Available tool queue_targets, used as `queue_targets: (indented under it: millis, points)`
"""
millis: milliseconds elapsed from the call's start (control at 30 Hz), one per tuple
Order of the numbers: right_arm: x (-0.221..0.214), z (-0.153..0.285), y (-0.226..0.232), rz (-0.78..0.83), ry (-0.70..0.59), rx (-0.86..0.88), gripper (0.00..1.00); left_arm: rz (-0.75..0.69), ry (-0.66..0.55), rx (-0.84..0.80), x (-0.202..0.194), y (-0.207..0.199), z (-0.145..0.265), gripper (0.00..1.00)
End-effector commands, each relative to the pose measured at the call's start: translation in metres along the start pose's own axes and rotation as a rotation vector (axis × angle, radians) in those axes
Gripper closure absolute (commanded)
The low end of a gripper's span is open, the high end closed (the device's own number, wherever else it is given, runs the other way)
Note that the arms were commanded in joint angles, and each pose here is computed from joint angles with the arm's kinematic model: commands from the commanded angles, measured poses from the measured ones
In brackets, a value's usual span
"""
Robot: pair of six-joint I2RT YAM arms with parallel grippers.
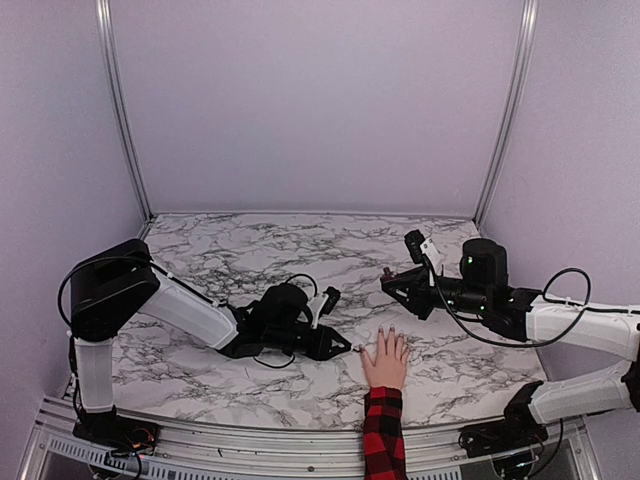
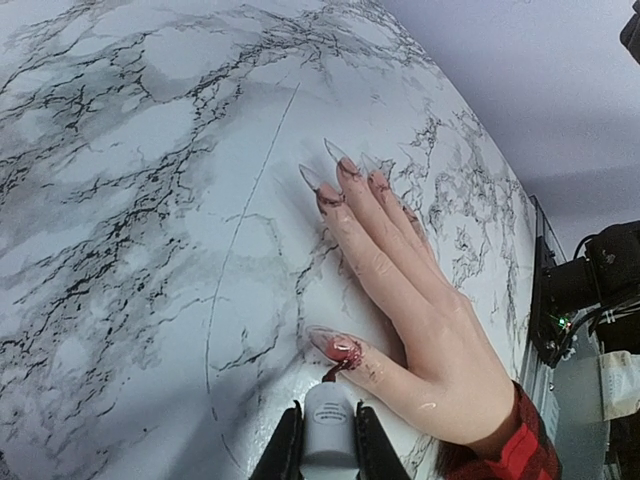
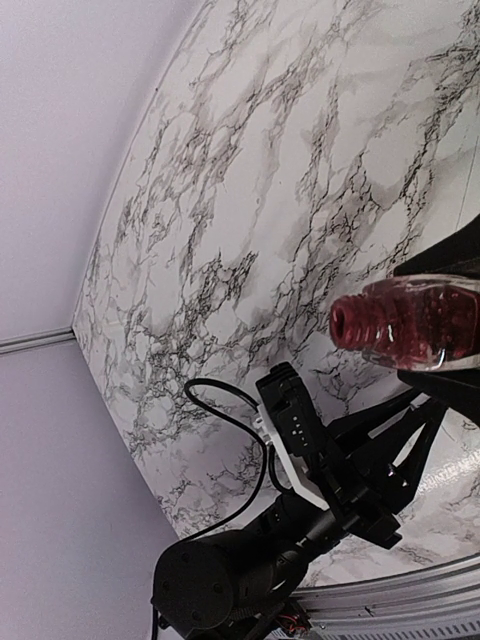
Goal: Paint the nails
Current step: Paint the nail with the hand.
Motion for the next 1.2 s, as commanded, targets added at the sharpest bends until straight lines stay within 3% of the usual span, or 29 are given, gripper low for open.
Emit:
queue_targets:
  millis: [0, 1167]
  points:
    - [0.0103, 0.0016, -0.001, 0.019, -0.043, -0.002, 1.0, -0.014, -0.003, 0.004, 0.0052, -0.0014, -0.005, 1.0]
    - [0.0103, 0.0017, -0.0016, 0.018, -0.044, -0.008, 1.0, -0.006, -0.026, 0.03, 0.0124, 0.0029, -0.0056, 1.0]
Point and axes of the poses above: each gripper's point midway between its finger pads, its own z axis back along the fingers, its own y axis along the line the jaws close on, x = y × z, the point moved 4 cm from there along z, back along the fingers, and after that the axes turned 2 degrees about z, right-handed, at the moved point
